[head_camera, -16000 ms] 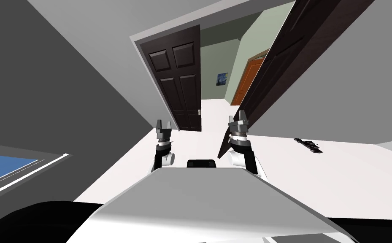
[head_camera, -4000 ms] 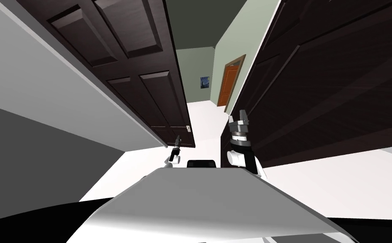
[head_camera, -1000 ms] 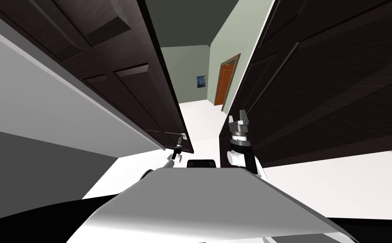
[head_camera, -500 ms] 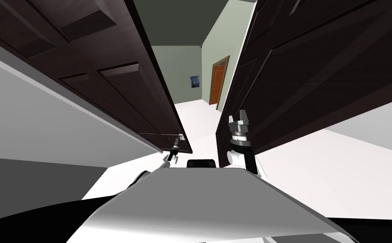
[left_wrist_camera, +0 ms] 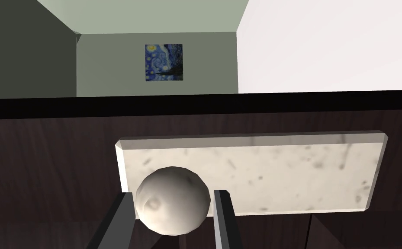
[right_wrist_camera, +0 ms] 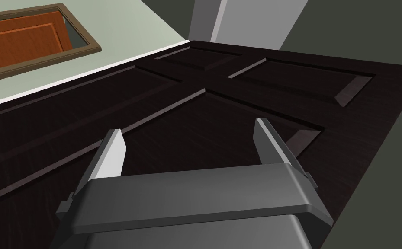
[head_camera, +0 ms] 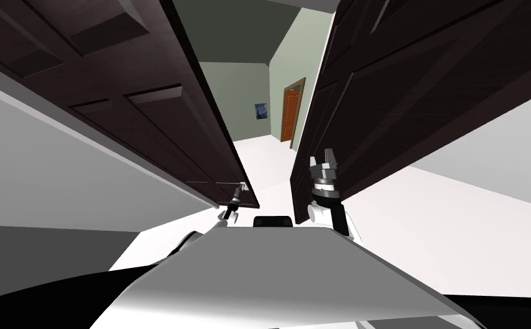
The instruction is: Pull the door open
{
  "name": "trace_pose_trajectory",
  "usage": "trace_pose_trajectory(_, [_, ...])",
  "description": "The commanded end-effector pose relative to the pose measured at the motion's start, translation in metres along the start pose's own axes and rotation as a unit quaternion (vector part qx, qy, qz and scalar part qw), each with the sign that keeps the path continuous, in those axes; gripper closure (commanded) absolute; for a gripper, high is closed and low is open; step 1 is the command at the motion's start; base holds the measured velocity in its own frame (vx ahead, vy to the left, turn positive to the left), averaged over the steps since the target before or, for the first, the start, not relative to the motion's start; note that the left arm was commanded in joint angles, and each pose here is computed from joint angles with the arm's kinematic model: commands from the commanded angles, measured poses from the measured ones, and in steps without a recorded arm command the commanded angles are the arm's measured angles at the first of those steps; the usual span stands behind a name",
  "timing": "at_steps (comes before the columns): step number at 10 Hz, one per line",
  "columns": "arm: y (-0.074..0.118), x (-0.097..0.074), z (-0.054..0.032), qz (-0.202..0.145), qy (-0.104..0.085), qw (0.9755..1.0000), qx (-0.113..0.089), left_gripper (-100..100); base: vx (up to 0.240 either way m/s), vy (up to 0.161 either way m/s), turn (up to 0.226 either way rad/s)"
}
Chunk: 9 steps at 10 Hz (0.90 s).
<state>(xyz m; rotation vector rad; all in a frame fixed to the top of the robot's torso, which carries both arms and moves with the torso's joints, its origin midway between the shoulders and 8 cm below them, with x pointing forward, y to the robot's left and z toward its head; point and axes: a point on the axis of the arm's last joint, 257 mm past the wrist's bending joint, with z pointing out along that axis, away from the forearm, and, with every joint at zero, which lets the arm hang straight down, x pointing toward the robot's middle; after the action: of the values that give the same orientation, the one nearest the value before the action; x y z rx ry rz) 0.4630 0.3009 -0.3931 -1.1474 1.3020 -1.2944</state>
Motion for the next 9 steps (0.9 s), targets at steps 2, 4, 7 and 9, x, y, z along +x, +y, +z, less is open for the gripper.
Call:
trace_pose_trajectory(2, [0.003, -0.016, -0.02, -0.002, 0.004, 1.0, 0.0, 100, -0.154, 0.003, -0.191])
trace_pose_trajectory(4, [0.002, -0.026, -0.0301, -0.002, 0.006, 1.0, 0.0, 100, -0.138, 0.006, -0.117])
trace_pose_trajectory(7, [0.001, -0.041, -0.0456, -0.002, 0.009, 1.0, 0.001, 100, -0.124, 0.015, -0.131])
trace_pose_trajectory(9, [0.0, -0.057, -0.0624, -0.002, 0.013, 0.9999, 0.001, 100, -0.133, 0.053, -0.181])
